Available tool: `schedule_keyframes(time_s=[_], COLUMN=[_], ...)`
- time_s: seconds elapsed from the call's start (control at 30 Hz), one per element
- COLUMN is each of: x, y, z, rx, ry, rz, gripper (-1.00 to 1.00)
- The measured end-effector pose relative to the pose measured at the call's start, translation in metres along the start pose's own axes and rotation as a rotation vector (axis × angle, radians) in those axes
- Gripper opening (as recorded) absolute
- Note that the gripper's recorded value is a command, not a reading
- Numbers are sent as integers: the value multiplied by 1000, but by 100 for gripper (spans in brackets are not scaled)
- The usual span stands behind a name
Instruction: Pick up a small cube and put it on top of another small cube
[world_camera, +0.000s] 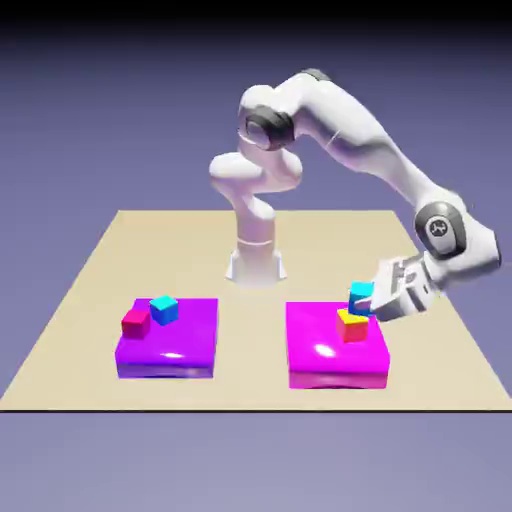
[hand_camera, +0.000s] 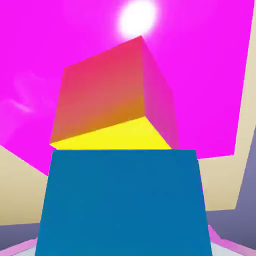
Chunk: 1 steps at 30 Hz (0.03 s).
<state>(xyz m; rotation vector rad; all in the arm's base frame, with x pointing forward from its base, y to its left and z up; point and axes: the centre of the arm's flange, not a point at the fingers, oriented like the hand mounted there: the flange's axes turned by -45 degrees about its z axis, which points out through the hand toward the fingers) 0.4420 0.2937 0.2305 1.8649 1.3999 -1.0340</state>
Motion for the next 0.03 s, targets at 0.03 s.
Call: schedule_keyframes(time_s=[0.03], x=[0], y=[0], z=[0], rx=[0], ry=[0], rz=[0], gripper=[100])
